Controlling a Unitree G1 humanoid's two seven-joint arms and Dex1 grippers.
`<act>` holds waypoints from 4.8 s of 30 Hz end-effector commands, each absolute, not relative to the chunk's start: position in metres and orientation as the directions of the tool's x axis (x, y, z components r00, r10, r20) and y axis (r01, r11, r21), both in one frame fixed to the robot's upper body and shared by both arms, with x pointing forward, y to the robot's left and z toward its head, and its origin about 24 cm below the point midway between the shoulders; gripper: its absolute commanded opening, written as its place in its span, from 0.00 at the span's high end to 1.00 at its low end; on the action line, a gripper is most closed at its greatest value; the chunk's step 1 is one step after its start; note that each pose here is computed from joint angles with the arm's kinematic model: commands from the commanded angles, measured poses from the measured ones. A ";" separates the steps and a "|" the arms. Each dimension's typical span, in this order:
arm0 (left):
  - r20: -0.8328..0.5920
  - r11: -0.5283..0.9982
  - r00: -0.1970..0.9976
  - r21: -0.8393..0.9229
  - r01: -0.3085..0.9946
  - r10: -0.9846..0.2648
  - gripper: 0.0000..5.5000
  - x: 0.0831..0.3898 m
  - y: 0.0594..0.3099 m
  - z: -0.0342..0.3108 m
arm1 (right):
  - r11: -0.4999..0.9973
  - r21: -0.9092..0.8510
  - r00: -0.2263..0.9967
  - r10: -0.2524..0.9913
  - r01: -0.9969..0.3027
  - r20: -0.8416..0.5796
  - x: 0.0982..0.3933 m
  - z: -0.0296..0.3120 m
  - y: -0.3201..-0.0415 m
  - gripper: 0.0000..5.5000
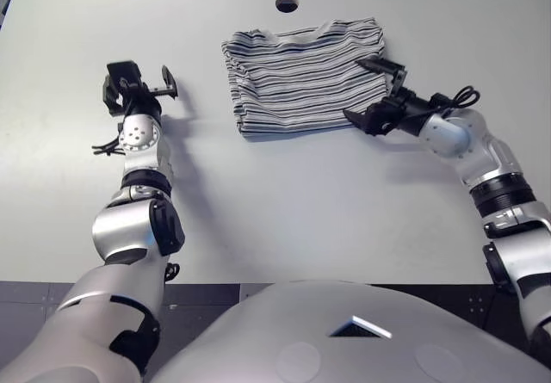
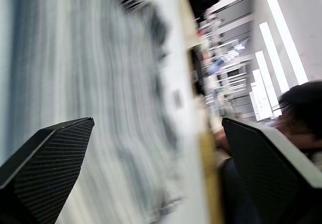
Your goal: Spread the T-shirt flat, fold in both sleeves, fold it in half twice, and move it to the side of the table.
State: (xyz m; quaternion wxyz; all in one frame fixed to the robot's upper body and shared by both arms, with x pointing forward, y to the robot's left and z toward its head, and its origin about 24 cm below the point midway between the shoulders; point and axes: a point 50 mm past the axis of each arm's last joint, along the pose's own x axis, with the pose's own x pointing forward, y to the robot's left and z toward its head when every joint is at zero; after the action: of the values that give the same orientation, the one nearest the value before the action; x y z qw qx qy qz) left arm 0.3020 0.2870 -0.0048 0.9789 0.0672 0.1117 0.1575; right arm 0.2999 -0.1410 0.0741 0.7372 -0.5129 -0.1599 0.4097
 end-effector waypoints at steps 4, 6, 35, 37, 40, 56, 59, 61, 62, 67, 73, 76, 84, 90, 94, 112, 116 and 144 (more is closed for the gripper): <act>-0.101 0.963 0.962 0.117 -0.243 0.255 0.00 0.295 0.256 -0.013 | 0.091 -0.925 0.720 0.657 -0.370 -0.223 0.337 0.084 -0.153 0.14; -0.066 0.964 0.966 0.105 -0.244 0.252 0.00 0.293 0.253 -0.011 | 0.044 -0.915 0.736 0.610 -0.401 -0.293 0.339 0.065 -0.162 0.14; 0.215 0.877 0.884 0.160 -0.452 0.416 0.00 0.240 0.315 0.054 | -0.264 -0.889 -0.006 0.959 -0.375 -0.283 0.179 0.049 0.015 0.14; 0.217 0.882 0.889 0.166 -0.442 0.404 0.00 0.242 0.313 0.054 | -0.145 -0.910 0.031 0.985 -0.388 -0.170 0.184 0.072 0.009 0.14; 0.236 0.892 0.900 0.188 -0.412 0.366 0.00 0.244 0.307 0.057 | -0.008 -0.897 0.057 0.998 -0.443 -0.037 0.188 0.104 -0.011 0.14; 0.309 0.925 0.923 0.228 -0.304 0.227 0.00 0.258 0.276 0.069 | -0.098 -0.896 0.557 0.752 -0.432 -0.351 0.314 0.011 -0.035 0.14; 0.329 0.927 0.928 0.265 -0.265 0.172 0.00 0.255 0.270 0.074 | -0.097 -0.887 0.613 0.689 -0.452 -0.387 0.320 0.001 -0.057 0.14; 0.328 0.919 0.938 0.323 -0.226 0.115 0.00 0.247 0.270 0.073 | -0.042 -0.885 0.653 0.659 -0.464 -0.373 0.321 -0.003 -0.086 0.14; 0.318 0.909 0.945 0.370 -0.192 0.070 0.00 0.242 0.269 0.071 | -0.027 -0.882 0.655 0.660 -0.470 -0.369 0.315 -0.007 -0.100 0.14; 0.255 0.832 0.963 0.550 -0.068 -0.090 0.00 0.225 0.271 0.068 | -0.011 -0.910 0.601 0.748 -0.414 -0.282 0.292 0.001 -0.102 0.14; 0.147 0.563 0.931 0.823 0.073 -0.335 0.00 0.216 0.268 0.069 | 0.197 -0.965 0.639 0.768 -0.171 0.043 0.298 0.062 -0.098 0.14; -0.049 0.247 0.867 0.949 0.195 -0.496 0.00 0.204 0.266 0.064 | 0.316 -0.938 0.613 0.772 -0.142 0.168 0.269 0.102 -0.135 0.14; -0.478 -0.184 0.595 0.854 0.487 -0.646 0.14 0.157 0.262 0.048 | -0.172 -0.736 0.358 0.787 -0.655 -0.503 0.158 0.068 -0.196 0.14; -0.634 -0.332 0.409 0.729 0.599 -0.656 0.23 0.139 0.251 0.041 | -0.342 -0.658 0.259 0.723 -0.670 -0.640 0.153 0.052 -0.190 0.14; -0.643 -0.366 0.334 0.707 0.605 -0.689 0.23 0.143 0.237 0.035 | -0.390 -0.665 0.244 0.717 -0.637 -0.653 0.165 0.041 -0.179 0.14; -0.667 -0.439 0.142 0.621 0.650 -0.732 0.65 0.134 0.222 0.021 | -0.498 -0.567 0.055 0.718 -0.657 -0.694 0.160 0.028 -0.172 0.14; -0.664 -0.432 0.149 0.623 0.653 -0.733 0.78 0.137 0.223 0.019 | -0.480 -0.575 0.068 0.726 -0.662 -0.684 0.168 0.022 -0.170 0.25; -0.531 -0.249 0.197 0.653 0.716 -0.824 0.98 0.134 0.219 0.021 | -0.337 -0.645 0.108 0.830 -0.686 -0.548 0.170 0.033 -0.160 0.98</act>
State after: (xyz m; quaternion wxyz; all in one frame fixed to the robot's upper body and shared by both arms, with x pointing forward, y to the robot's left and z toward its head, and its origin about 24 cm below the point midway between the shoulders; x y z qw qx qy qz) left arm 0.1449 0.2206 0.0287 0.6091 0.4963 -0.0772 -0.6138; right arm 0.1688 -0.1576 0.0304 0.5605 -0.4806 -0.0801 0.6697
